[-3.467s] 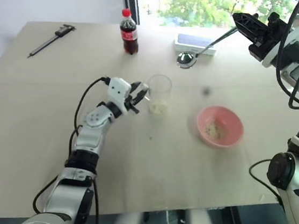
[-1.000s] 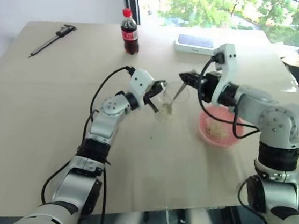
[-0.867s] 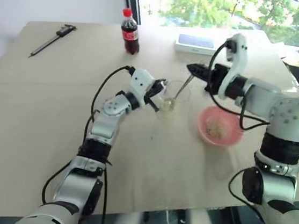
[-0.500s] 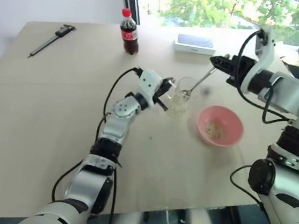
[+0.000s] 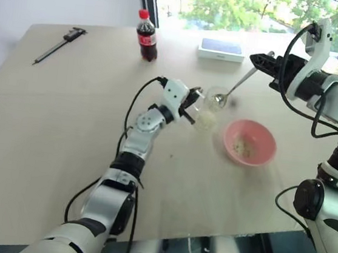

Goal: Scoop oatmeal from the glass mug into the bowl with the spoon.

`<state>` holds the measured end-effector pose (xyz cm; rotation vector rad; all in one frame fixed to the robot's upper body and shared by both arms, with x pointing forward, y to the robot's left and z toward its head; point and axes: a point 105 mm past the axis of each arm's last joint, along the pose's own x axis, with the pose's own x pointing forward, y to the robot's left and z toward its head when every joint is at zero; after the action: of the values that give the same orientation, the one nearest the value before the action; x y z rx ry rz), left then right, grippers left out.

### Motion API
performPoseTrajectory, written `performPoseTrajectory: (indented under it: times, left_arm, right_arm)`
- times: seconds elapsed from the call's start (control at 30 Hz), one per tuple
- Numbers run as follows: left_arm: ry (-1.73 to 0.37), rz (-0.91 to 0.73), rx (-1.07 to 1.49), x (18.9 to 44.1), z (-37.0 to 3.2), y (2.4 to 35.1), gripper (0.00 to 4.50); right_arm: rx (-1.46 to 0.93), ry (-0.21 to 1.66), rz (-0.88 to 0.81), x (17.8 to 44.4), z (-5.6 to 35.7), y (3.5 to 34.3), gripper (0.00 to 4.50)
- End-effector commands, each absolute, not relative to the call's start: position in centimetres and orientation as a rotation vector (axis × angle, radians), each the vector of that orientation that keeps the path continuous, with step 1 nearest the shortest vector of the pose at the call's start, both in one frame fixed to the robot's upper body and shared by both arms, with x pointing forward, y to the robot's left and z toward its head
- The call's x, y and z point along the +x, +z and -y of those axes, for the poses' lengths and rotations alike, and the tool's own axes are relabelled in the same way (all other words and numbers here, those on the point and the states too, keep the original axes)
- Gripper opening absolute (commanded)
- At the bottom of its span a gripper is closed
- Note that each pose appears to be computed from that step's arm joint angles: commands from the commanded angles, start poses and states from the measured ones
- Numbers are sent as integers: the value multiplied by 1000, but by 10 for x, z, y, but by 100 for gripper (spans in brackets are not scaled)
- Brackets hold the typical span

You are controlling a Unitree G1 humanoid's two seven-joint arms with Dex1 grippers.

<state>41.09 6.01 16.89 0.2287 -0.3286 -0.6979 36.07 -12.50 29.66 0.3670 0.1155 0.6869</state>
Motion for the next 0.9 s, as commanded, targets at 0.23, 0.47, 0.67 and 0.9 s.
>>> performPoseTrajectory:
  times: [0.23, 0.47, 0.67, 0.9]
  left_arm:
    - [-701, 429, 229, 410, -57, 190, 4]
    - [-684, 428, 211, 411, -61, 187, 4]
    - [-666, 444, 175, 411, -62, 190, 4]
    - [-660, 466, 144, 410, -61, 189, 4]
  right_arm:
    - [611, 575, -118, 365, 158, 300, 0]
    - [677, 533, -127, 363, 168, 296, 0]
    - [784, 498, -140, 362, 173, 290, 0]
    - [926, 448, -162, 359, 184, 280, 0]
